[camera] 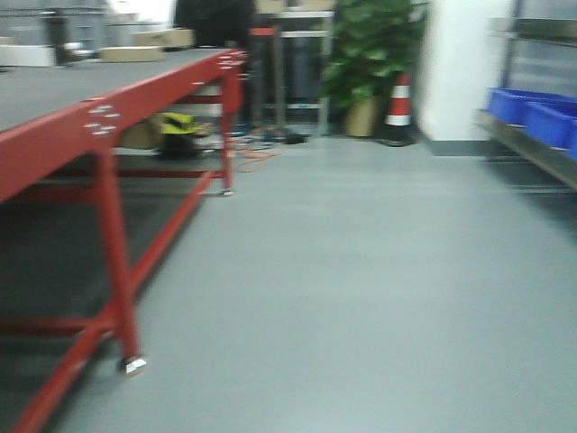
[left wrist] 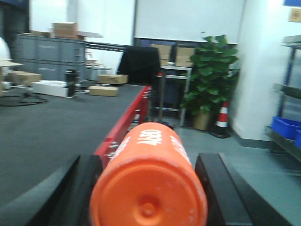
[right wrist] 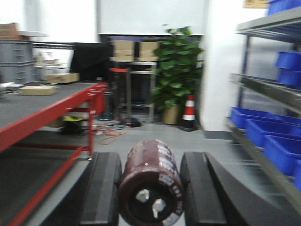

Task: Place cylindrical capacitor in blue bin on shelf
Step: 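Drive the base away from the table toward the bin shelf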

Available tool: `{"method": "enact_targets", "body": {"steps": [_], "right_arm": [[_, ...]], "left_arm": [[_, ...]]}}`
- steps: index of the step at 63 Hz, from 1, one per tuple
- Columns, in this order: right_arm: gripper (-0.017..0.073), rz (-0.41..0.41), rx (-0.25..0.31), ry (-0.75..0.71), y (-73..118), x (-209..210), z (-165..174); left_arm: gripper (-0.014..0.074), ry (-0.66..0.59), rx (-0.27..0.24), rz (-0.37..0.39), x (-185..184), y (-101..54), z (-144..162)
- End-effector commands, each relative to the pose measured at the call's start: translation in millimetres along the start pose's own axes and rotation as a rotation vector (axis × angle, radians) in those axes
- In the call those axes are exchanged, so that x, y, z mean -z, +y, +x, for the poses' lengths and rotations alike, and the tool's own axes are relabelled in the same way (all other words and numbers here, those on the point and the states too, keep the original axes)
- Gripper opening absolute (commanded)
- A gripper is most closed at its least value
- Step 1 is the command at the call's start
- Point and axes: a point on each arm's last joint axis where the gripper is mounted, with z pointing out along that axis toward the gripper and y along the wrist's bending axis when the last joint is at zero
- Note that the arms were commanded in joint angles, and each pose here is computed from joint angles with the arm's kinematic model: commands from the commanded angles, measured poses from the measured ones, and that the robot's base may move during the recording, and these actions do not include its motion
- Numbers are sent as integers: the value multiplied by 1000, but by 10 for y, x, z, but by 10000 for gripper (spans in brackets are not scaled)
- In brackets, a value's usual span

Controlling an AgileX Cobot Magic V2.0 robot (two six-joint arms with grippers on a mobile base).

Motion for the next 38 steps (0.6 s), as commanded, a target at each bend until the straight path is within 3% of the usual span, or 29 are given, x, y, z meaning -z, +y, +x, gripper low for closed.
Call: {"method": "enact_targets", "body": {"steps": [1, 38], "right_arm": [[-162, 6, 10, -38, -5, 14, -41], [-162, 6, 10, -38, -5, 14, -41]], "left_arm": [[-111, -24, 6, -3, 8, 1, -18], [-111, -24, 6, -3, 8, 1, -18]]}}
